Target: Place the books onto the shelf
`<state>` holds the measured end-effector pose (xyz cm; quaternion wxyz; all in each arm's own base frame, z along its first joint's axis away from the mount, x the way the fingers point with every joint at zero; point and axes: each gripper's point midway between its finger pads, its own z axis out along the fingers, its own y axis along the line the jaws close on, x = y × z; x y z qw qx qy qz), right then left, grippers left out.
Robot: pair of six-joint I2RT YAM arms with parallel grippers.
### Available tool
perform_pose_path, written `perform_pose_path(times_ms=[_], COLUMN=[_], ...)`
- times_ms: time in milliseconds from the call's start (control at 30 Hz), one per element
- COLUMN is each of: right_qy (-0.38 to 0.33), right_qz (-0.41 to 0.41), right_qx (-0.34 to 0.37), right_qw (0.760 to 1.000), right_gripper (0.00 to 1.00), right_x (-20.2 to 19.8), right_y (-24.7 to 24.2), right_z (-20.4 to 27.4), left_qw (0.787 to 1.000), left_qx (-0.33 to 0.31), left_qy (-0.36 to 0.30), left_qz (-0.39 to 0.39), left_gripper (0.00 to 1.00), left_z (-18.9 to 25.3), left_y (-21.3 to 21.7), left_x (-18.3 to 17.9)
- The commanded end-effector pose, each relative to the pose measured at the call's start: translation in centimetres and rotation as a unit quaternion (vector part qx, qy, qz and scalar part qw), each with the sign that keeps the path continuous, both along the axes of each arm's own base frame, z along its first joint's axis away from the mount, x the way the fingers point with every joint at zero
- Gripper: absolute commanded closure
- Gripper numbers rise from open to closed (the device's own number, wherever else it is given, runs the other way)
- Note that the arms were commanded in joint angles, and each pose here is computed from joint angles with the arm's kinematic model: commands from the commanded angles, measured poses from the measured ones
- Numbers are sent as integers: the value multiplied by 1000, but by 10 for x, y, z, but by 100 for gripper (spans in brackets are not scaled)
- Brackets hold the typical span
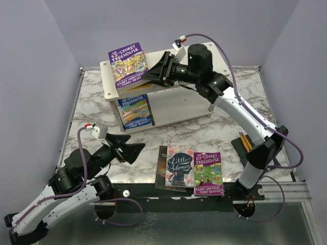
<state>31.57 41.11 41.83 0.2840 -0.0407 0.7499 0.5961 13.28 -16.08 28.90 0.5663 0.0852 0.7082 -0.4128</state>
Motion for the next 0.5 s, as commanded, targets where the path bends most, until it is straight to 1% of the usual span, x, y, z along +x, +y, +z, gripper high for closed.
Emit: perform_pose_path(times_ms=[0, 200, 467], right_qy=[-40, -64, -99], right_qz=[-32, -72, -120], right_qx=[-5, -32, -66], right_qw=[999, 995, 986], right_gripper=[50, 48, 48], right_x=[-1, 3, 9], right_y=[-19, -35, -55], right_z=[18, 19, 23], left_qw=[1000, 1000, 1000], left_qx=[11, 13, 11], left_qy=[1, 3, 2], left_qz=[14, 14, 16], left_gripper=[1, 1, 1], left_z=[-5, -6, -2], left_y=[2, 1, 2], left_x=[5, 6, 6])
